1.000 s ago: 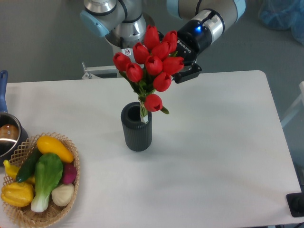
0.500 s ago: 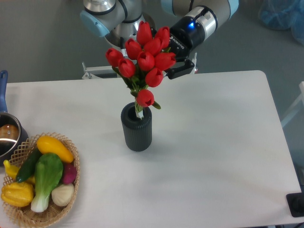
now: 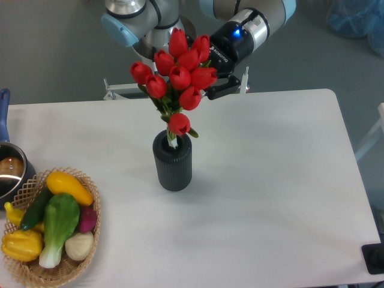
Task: Insert the flowers into the vase
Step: 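Lower the tulip stems down into the black vase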
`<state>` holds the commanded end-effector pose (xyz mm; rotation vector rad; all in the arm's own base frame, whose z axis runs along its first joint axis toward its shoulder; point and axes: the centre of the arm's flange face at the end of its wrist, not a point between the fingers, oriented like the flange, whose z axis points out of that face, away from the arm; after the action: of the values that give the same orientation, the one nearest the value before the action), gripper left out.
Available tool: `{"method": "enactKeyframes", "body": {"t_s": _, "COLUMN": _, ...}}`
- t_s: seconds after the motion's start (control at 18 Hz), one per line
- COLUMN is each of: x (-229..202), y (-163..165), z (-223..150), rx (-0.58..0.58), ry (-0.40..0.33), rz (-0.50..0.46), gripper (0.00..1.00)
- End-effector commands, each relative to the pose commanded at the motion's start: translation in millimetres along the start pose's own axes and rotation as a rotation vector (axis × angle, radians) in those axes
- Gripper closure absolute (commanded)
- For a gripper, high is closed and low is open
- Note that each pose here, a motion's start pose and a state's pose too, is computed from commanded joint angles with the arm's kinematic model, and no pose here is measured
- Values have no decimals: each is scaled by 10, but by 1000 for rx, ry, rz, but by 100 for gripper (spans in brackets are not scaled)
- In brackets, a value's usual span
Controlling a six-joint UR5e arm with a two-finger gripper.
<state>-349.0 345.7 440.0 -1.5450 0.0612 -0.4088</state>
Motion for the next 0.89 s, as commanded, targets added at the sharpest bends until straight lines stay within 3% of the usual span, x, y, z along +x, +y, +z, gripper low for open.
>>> {"method": "enactKeyframes", "body": {"t_s": 0.89, "x": 11, "y": 257, "z": -8, "rx": -45, "ry": -23, "rz": -23, "gripper": 55}}
